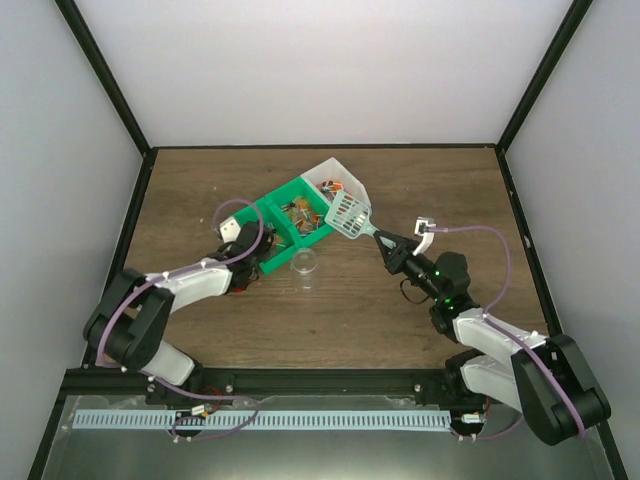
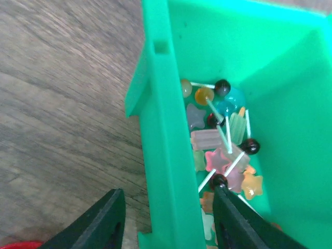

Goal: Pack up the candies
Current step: Move the storage box to the center of the board.

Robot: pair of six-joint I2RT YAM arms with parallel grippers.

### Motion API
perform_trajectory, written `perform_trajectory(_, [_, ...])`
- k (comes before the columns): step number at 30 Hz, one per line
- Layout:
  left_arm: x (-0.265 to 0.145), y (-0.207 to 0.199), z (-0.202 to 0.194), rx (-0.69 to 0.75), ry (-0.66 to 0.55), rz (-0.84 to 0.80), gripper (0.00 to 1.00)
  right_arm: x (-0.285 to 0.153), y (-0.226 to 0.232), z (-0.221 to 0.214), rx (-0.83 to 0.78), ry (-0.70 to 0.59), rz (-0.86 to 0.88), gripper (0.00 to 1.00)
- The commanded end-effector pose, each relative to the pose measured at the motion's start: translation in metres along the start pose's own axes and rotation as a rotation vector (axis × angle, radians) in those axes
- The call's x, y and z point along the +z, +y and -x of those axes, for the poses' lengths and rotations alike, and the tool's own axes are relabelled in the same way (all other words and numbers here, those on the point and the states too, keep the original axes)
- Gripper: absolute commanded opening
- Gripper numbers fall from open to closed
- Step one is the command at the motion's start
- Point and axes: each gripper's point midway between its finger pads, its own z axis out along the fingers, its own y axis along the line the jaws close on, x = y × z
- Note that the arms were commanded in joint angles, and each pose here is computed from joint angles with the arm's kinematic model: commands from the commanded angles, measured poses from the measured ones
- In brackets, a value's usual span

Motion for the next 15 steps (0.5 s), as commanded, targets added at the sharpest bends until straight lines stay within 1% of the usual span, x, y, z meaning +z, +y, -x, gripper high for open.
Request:
perform_trajectory(1, [-0.029, 0.005, 0.025, 0.033, -0.092, -0.022, 0.53, 0.002, 0.012, 0.015, -0.016, -0.045, 0.047, 0.01])
perform_trajectory(5, [-0.065, -0.006, 0.055, 0.092, -0.178, -0.097, 0.69, 0.005, 0.014, 0.021, -0.019, -0.055, 0.046, 0.01])
perform_trajectory(8, [-0.093, -0.035, 0.087, 0.18, -0.256, -0.221, 0.85, 0.01, 0.015, 0.026, -0.022, -0.063, 0.047, 0.01])
perform_trajectory(11, [-0.109, -0.07, 0.117, 0.339, -0.262, -0.295, 0.99, 0.014, 0.02, 0.032, -0.022, -0.065, 0.058, 0.01])
perform_trajectory(13, [-0.106, -0.095, 0.134, 0.46, -0.239, -0.319, 1.0, 0.017, 0.022, 0.036, -0.027, -0.068, 0.062, 0.01])
perform_trajectory(15, [-0.093, -0.12, 0.144, 0.604, -0.211, -0.332, 1.0, 0.02, 0.025, 0.04, -0.032, -0.064, 0.064, 0.01])
